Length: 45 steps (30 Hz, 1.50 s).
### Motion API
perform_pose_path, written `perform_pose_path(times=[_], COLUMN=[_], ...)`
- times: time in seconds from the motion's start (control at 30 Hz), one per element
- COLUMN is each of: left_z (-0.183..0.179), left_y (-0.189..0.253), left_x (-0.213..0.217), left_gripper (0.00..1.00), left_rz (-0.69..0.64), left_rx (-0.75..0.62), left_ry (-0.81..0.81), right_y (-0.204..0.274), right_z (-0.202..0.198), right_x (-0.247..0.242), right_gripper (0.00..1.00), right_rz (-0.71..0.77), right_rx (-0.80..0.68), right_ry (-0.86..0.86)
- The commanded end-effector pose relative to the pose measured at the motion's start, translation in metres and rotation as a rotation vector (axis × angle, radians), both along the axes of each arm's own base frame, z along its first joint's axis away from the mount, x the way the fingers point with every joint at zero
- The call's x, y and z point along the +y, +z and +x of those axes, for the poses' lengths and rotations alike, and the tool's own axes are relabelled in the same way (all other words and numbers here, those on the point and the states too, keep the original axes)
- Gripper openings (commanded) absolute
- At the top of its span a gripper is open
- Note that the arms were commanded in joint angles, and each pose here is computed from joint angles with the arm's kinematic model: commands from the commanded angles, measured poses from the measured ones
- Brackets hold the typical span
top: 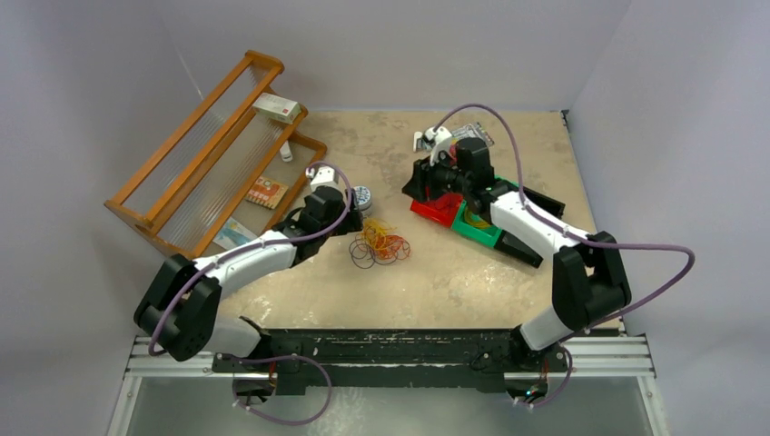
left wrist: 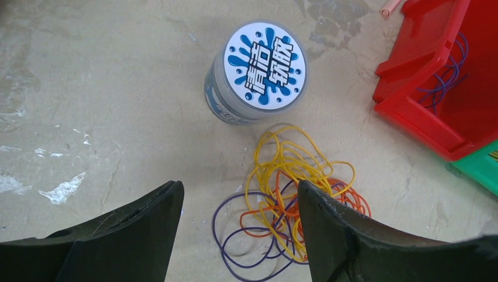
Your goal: Untangle the cables
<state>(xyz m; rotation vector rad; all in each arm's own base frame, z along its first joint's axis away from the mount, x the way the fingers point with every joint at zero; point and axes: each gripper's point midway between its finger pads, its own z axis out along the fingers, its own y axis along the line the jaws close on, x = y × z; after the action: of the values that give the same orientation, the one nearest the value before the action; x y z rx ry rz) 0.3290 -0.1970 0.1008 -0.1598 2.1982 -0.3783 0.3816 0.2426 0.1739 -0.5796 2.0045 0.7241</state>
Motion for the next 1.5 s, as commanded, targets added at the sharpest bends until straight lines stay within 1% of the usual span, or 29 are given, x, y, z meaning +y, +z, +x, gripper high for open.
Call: perform_pose_path(times=[0.0, 0.13, 0.33, 0.57, 0.73, 0.97, 1.07, 1.17, 1.3, 1.33, 1.4, 1.47], left_z=[0.006, 0.007, 0.008, 0.011, 0.012, 0.015, 0.016, 0.019, 0.025, 0.027, 0.03, 0.032], left_y=[0.006, 0.002, -0.008, -0.02, -0.022, -0.026, -0.028, -0.027, -0.024, -0.024, -0.024, -0.026], left_x=[-0.014, -0.019, -0.027, -0.033, -0.033, -0.035, -0.036, -0.038, -0.035, -0.033, -0.031, -0.029], left_gripper=[0.7, 0.7, 0.7, 0.7, 0.7, 0.69, 0.69, 0.65, 0.54, 0.51, 0.42, 0.32], left_rz=[-0.083, -0.093, -0.101, -0.093, -0.083, -0.078, -0.077, -0.078, -0.07, -0.072, -0.077, -0.081], left_rx=[-0.019, -0.01, 0.019, 0.044, 0.048, 0.055, 0.059, 0.052, 0.039, 0.038, 0.035, 0.037], left_ry=[-0.017, -0.031, -0.055, -0.074, -0.077, -0.079, -0.079, -0.075, -0.051, -0.043, -0.029, -0.02], right_y=[-0.016, -0.041, -0.07, -0.092, -0.101, -0.11, -0.112, -0.107, -0.091, -0.086, -0.076, -0.066], right_z=[-0.041, -0.069, -0.094, -0.102, -0.1, -0.101, -0.099, -0.095, -0.091, -0.091, -0.088, -0.086], right_x=[0.029, 0.036, 0.031, 0.026, 0.026, 0.032, 0.033, 0.034, 0.036, 0.037, 0.036, 0.035], right_gripper=[0.54, 0.54, 0.55, 0.56, 0.57, 0.53, 0.44, 0.31, 0.16, 0.1, 0.03, 0.0], right_rz=[-0.014, -0.064, -0.12, -0.164, -0.184, -0.179, -0.184, -0.178, -0.158, -0.153, -0.152, -0.153], right_rx=[0.029, 0.099, 0.191, 0.249, 0.256, 0.271, 0.271, 0.251, 0.203, 0.189, 0.162, 0.135], right_ry=[0.18, 0.228, 0.209, 0.189, 0.189, 0.223, 0.23, 0.223, 0.22, 0.221, 0.219, 0.218])
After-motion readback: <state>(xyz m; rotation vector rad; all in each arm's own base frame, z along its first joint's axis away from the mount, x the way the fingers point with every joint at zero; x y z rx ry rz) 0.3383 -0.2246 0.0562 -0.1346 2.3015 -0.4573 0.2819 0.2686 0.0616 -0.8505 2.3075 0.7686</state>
